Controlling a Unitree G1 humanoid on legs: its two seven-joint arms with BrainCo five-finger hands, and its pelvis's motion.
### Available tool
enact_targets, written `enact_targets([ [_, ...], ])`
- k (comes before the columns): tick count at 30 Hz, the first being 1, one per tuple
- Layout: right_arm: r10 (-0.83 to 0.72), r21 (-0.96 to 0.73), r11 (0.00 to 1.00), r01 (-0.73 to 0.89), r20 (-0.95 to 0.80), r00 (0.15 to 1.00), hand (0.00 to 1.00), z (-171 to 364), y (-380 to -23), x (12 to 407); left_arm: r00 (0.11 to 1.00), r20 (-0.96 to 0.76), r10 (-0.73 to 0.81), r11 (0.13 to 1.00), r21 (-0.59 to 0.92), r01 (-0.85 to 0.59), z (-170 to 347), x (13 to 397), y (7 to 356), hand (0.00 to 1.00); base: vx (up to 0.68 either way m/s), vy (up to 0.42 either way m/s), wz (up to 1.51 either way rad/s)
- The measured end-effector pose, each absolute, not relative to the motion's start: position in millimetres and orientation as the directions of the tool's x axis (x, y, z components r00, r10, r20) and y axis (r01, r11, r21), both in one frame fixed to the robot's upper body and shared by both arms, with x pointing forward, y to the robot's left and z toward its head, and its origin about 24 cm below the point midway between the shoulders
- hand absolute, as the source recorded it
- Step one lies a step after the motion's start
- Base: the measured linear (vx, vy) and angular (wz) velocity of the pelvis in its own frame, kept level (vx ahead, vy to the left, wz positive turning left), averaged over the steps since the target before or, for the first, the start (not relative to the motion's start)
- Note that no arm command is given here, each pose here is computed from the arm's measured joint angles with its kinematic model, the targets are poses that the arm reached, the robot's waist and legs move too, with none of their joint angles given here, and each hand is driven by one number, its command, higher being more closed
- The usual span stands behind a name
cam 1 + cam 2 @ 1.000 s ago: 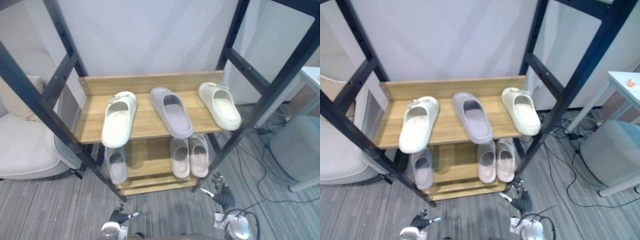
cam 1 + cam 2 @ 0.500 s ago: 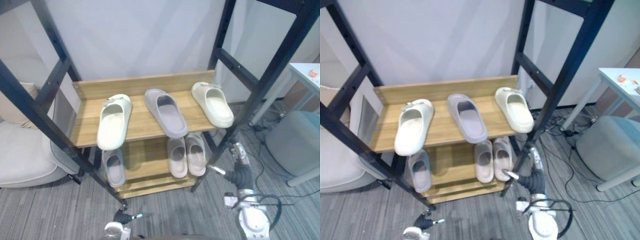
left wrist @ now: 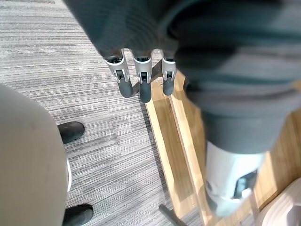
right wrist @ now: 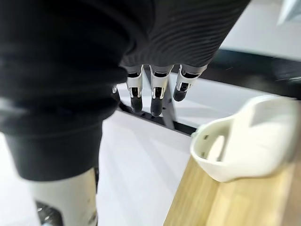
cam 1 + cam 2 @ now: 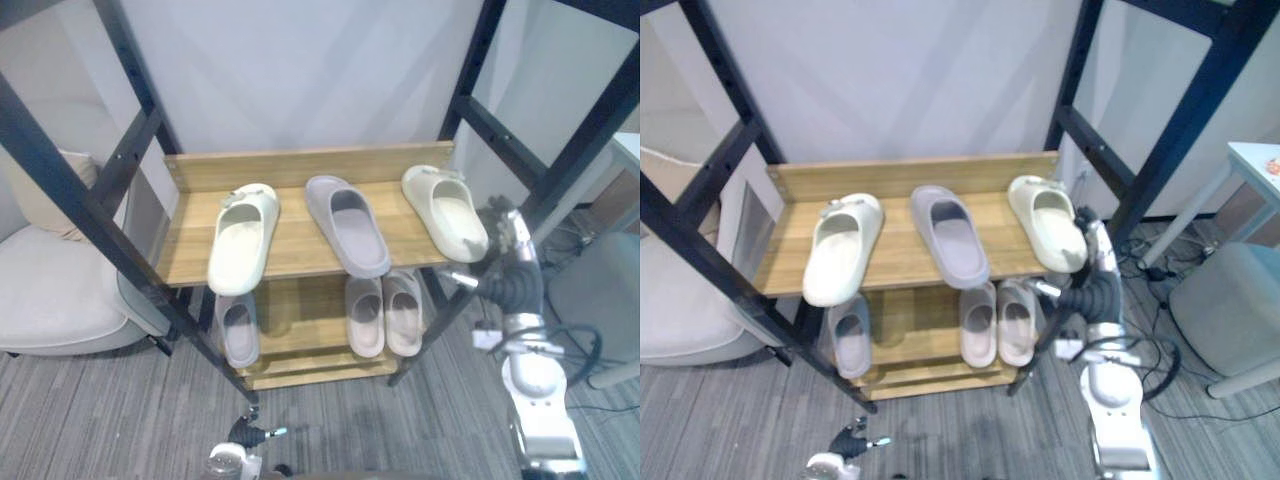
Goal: Organize the slippers on the shoe rack
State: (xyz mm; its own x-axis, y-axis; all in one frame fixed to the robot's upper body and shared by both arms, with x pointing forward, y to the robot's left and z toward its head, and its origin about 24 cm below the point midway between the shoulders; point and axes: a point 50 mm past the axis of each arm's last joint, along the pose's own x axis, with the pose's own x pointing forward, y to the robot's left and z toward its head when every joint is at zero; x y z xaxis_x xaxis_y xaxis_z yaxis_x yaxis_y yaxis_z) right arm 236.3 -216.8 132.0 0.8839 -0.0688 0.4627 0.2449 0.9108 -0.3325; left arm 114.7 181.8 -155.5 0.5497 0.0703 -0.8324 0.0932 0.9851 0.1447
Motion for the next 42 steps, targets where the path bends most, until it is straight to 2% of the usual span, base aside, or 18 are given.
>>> enact_targets([
  [8,-0.062,-0.414,0.876,0.249,0.414,0.908,0.0,143,-231,287,0.561,-0.825,0.069,0.986,0.142,0.088,-154,117,182,0.0,-0.02,-0.019,0.13],
  [19,-0.003,-0.451,0.873,0.186,0.376,0.927,0.0,167,-212,344,0.584,-0.808,0.076,0.986,0.147,0.075,-151,122,186,0.0,0.0,0.0,0.0],
  [34,0.07,-0.524,0.844,0.112,0.314,0.947,0.0,192,-186,384,0.641,-0.763,0.085,0.991,0.134,0.028,-142,136,189,0.0,-0.02,-0.007,0.05],
  [39,0.113,-0.566,0.822,0.064,0.273,0.955,0.0,192,-167,395,0.655,-0.75,0.093,0.991,0.131,0.009,-140,141,191,0.0,-0.05,-0.009,0.0],
  [40,0.122,-0.573,0.817,0.062,0.277,0.953,1.0,195,-164,395,0.656,-0.749,0.094,0.992,0.128,0.004,-140,142,192,0.0,-0.07,-0.019,-0.02],
  [42,0.137,-0.585,0.81,0.049,0.27,0.953,1.0,196,-159,398,0.656,-0.749,0.094,0.992,0.127,0.004,-139,143,191,0.0,-0.04,-0.018,-0.01],
])
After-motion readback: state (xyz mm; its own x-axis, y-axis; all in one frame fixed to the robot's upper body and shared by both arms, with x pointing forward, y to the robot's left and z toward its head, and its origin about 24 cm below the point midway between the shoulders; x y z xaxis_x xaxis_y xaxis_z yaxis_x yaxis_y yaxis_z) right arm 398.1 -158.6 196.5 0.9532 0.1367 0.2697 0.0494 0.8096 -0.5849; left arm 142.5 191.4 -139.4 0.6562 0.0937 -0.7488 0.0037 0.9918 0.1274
